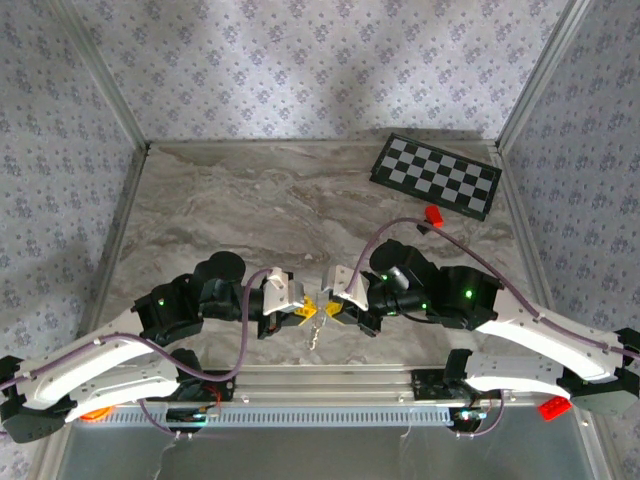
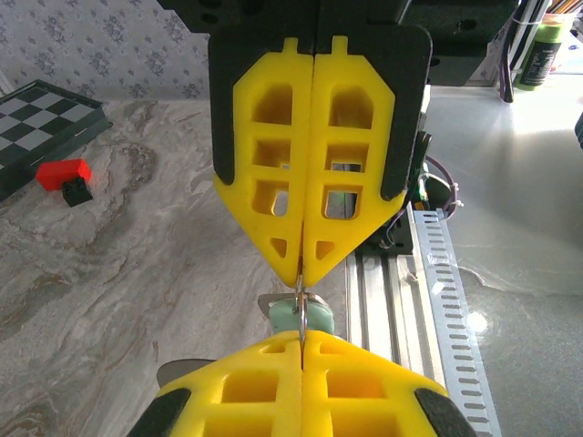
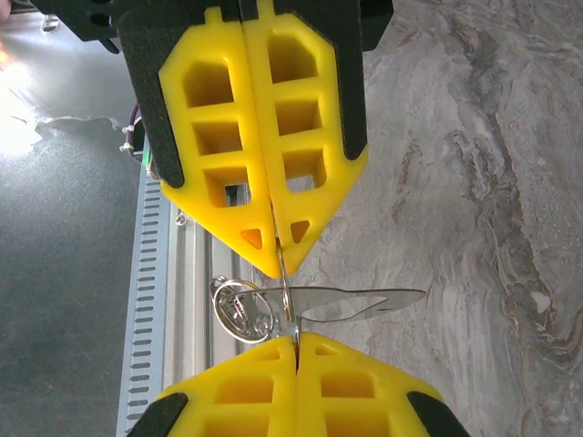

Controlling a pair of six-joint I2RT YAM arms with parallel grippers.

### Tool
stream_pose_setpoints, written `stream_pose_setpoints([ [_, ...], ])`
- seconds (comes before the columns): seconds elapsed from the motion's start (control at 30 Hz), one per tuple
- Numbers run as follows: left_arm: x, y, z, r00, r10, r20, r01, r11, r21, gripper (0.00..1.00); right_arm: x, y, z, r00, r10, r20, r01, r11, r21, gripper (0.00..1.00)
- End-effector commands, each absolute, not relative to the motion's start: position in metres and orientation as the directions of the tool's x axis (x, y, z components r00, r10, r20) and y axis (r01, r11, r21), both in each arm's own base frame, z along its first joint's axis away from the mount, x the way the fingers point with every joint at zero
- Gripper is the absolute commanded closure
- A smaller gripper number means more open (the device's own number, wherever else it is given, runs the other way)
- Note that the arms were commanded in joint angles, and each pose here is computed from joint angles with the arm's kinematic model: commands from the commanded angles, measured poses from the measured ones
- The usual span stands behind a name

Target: Put the keys on the keyring

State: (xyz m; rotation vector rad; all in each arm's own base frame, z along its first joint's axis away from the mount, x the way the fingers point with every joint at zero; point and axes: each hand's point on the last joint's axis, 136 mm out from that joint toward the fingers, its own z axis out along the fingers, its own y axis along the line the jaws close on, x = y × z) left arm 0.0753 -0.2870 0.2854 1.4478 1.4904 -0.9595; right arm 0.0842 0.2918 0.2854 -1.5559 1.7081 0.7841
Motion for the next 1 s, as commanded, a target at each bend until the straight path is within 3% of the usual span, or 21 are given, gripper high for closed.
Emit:
stream_pose_setpoints([
  [0.0, 0.076, -0.291, 0.298, 0.041, 0.326, -0.945, 0.998, 0.038, 0.057, 1.0, 0.081, 0.296, 0.298, -0.023, -0.553, -0.833, -0.997, 0.077, -0.024, 1.0],
  [0.97, 0.081, -0.289, 0.301, 0.051, 0.311, -0.949, 0.994, 0.073, 0.078, 1.0, 0.09, 0.288, 0.288, -0.05, -0.594, -0.803, -0.99, 0.136, -0.039, 1.0],
])
